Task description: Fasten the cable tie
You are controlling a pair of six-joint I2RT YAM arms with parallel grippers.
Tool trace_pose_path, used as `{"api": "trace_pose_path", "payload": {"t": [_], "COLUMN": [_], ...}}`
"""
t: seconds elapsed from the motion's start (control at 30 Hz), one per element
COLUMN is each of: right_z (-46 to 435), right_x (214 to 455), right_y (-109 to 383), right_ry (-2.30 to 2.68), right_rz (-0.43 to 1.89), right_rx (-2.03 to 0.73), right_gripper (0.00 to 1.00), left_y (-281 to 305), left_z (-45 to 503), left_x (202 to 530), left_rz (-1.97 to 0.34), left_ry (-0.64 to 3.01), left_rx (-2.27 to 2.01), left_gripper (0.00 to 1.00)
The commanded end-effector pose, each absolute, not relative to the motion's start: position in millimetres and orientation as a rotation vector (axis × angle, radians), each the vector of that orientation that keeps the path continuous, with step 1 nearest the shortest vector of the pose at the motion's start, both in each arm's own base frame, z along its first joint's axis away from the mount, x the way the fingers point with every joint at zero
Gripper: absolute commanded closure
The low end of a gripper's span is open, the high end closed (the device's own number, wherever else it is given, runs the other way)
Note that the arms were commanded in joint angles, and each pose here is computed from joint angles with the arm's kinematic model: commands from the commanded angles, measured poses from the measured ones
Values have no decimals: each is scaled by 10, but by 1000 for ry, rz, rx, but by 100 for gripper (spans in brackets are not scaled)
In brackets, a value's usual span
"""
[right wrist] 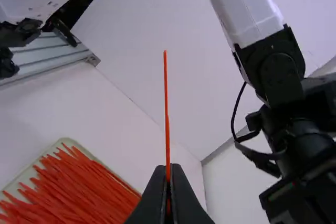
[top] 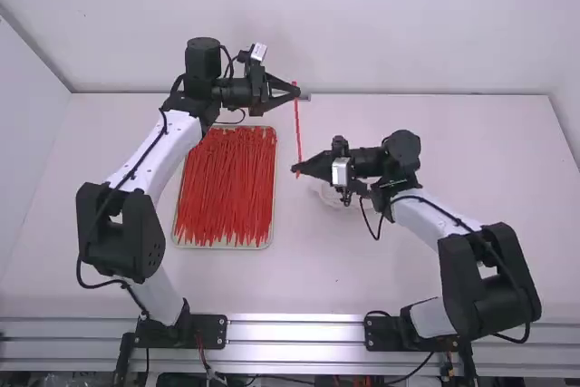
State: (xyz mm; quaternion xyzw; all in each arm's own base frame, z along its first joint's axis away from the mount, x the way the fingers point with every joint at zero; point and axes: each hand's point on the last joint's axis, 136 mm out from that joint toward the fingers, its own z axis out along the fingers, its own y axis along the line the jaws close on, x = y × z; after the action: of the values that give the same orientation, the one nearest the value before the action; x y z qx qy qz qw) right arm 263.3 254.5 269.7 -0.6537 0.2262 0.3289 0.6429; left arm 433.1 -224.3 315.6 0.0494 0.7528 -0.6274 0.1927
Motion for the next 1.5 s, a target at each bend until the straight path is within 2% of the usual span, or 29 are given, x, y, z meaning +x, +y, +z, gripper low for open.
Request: {"api": "trace_pose_path", "payload": {"t": [0.0, 0.13, 0.23, 0.4, 0.47, 0.73, 0.9, 1.1, 1.3, 1.47], "right_z": [2816, 3227, 3441, 3570, 3603, 3676, 3685, 3624, 3525, 3484], "right_x": [2700, 2956, 3057, 3101, 3136, 3072, 3060, 3285, 3389, 3355], "right_y": [2526, 2567, 2555, 2527, 2519, 2594, 2647, 2591, 2563, 2579], "right_ry": [627, 861, 966, 1076, 1182, 1333, 1367, 1435, 1517, 1554], "right_rz": [846, 988, 1110, 1268, 1399, 1655, 1718, 1715, 1748, 1782], "right_rx": [-1445, -1195, -1052, -966, -887, -751, -699, -552, -462, -465], "right_gripper": [100, 100, 100, 100, 100, 100, 100, 100, 100, 100], "left_y": [-2271, -2264, -2286, -2283, -2278, -2292, -2326, -2352, -2352, -2353], "left_z": [3217, 3258, 3370, 3573, 3679, 3844, 3854, 3805, 3800, 3801], "left_x": [4331, 4346, 4364, 4399, 4407, 4392, 4258, 3974, 3935, 3938], "left_rz": [-1724, -1672, -1608, -1477, -1382, -1110, -1000, -984, -990, -986], "left_ry": [2059, 1999, 1897, 1712, 1596, 1316, 1142, 945, 923, 921], "left_rx": [260, 349, 467, 640, 742, 974, 1146, 1342, 1362, 1362], "left_gripper": [98, 98, 99, 98, 98, 98, 98, 98, 98, 99]}}
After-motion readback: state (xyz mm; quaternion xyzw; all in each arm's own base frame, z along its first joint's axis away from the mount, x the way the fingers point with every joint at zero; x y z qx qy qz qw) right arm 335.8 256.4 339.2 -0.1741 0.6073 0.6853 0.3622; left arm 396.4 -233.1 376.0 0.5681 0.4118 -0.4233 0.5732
